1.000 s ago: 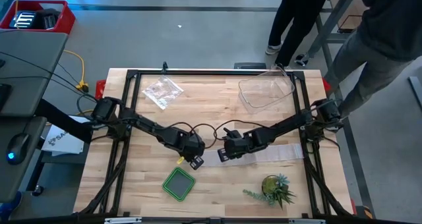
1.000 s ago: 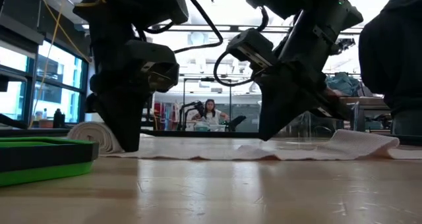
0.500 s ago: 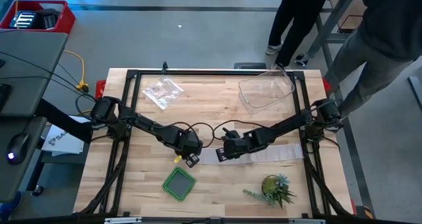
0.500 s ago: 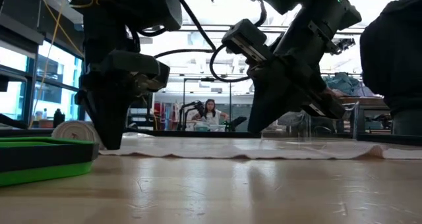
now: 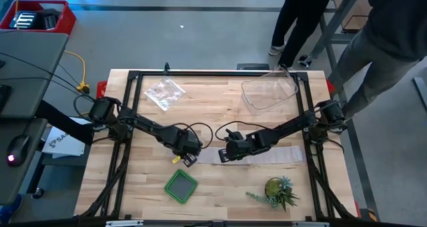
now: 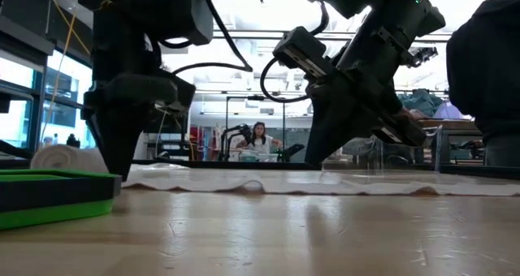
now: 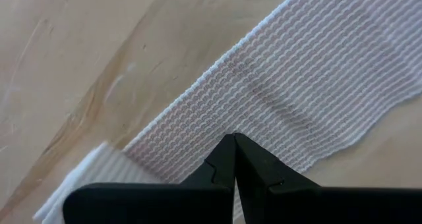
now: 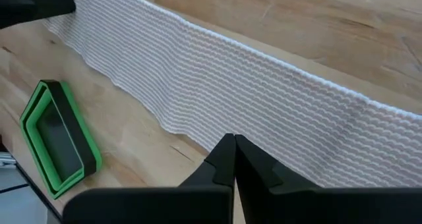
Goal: Roll bandage
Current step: Roll the white bandage
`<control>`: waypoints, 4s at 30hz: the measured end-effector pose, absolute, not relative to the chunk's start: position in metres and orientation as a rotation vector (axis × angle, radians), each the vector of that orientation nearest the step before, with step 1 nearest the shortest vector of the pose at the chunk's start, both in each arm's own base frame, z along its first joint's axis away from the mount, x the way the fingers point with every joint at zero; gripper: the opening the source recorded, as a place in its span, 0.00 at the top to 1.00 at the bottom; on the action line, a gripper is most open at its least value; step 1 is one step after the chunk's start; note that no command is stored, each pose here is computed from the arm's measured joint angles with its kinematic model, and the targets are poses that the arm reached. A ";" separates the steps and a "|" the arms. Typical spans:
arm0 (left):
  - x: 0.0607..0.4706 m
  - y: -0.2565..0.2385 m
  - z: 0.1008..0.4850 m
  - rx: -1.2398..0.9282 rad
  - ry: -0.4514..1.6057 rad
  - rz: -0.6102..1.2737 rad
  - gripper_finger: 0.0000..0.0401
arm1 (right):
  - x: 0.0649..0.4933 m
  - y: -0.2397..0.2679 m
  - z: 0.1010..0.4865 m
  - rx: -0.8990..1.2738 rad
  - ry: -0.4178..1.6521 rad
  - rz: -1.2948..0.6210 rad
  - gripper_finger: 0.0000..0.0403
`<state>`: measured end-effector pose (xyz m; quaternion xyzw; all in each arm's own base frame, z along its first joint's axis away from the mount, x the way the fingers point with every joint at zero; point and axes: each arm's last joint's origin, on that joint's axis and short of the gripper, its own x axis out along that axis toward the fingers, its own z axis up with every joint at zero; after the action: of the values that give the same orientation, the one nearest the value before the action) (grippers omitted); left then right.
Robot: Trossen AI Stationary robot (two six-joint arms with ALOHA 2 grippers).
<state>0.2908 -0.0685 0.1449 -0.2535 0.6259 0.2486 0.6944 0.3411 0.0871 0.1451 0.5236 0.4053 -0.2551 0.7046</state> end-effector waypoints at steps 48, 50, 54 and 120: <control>0.126 -0.046 0.186 -0.931 1.014 0.787 1.00 | 0.422 0.050 0.170 1.003 0.747 -0.306 1.00; 0.126 -0.046 0.183 -0.914 1.019 0.824 1.00 | 0.427 0.050 0.168 1.000 0.735 -0.305 1.00; 0.133 -0.046 0.180 -0.910 0.978 0.852 1.00 | 0.446 0.057 0.162 0.988 0.734 -0.232 1.00; 0.147 -0.057 0.147 -1.250 0.771 0.787 1.00 | 0.521 0.071 0.133 0.010 0.887 0.009 1.00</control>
<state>0.1475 -0.0569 0.1469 -0.5553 0.3425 0.3495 0.6724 0.5208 0.0711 0.1327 0.0048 0.4291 0.0044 0.9032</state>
